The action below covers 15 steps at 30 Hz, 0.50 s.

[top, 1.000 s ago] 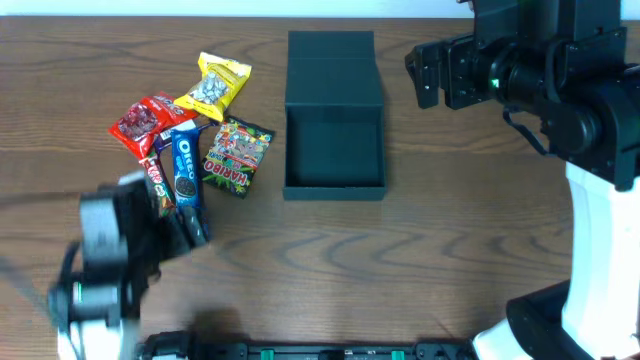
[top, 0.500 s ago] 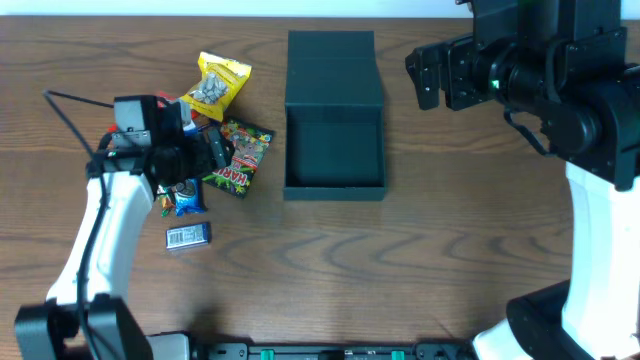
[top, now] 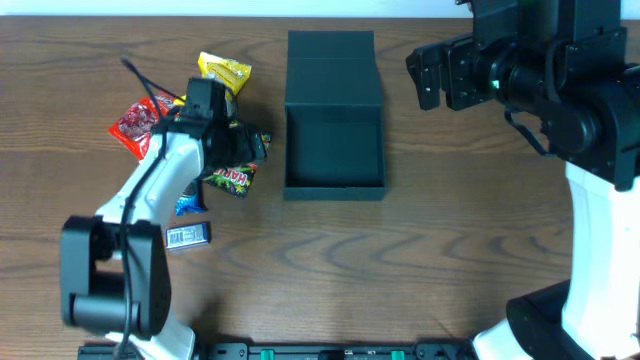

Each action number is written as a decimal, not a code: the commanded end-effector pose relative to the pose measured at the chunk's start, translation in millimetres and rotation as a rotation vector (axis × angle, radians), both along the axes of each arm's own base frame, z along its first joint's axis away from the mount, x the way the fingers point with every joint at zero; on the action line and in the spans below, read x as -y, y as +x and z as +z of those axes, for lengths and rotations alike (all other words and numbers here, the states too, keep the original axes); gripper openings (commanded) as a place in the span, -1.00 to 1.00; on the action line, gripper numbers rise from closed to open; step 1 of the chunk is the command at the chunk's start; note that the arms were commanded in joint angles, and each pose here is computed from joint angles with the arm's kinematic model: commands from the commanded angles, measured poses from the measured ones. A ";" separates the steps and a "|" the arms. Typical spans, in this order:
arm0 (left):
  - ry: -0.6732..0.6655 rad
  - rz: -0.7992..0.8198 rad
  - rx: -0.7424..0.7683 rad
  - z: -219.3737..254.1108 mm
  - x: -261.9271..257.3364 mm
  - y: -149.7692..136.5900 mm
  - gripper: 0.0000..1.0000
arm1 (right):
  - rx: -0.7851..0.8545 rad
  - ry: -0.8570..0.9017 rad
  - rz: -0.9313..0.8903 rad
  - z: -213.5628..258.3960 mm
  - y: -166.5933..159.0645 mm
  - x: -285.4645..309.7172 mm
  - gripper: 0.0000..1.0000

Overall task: Pack container
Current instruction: 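Reach the left gripper to the Haribo bag and grasp it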

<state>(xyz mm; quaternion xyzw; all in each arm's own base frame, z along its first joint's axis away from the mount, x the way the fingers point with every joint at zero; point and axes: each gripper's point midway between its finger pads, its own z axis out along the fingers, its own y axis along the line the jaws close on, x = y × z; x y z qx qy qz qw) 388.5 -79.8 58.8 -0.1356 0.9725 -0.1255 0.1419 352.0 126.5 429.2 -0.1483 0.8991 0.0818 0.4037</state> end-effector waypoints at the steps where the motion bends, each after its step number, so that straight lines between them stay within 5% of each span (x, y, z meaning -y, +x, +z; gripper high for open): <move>1: 0.028 0.050 -0.022 -7.2 -6.0 14.7 0.91 | 0.012 -0.021 -0.005 1.8 -1.3 4.8 0.99; 15: 0.016 0.171 -0.167 -57.0 -6.5 16.8 0.91 | 0.014 -0.026 -0.001 1.8 -1.2 4.7 0.99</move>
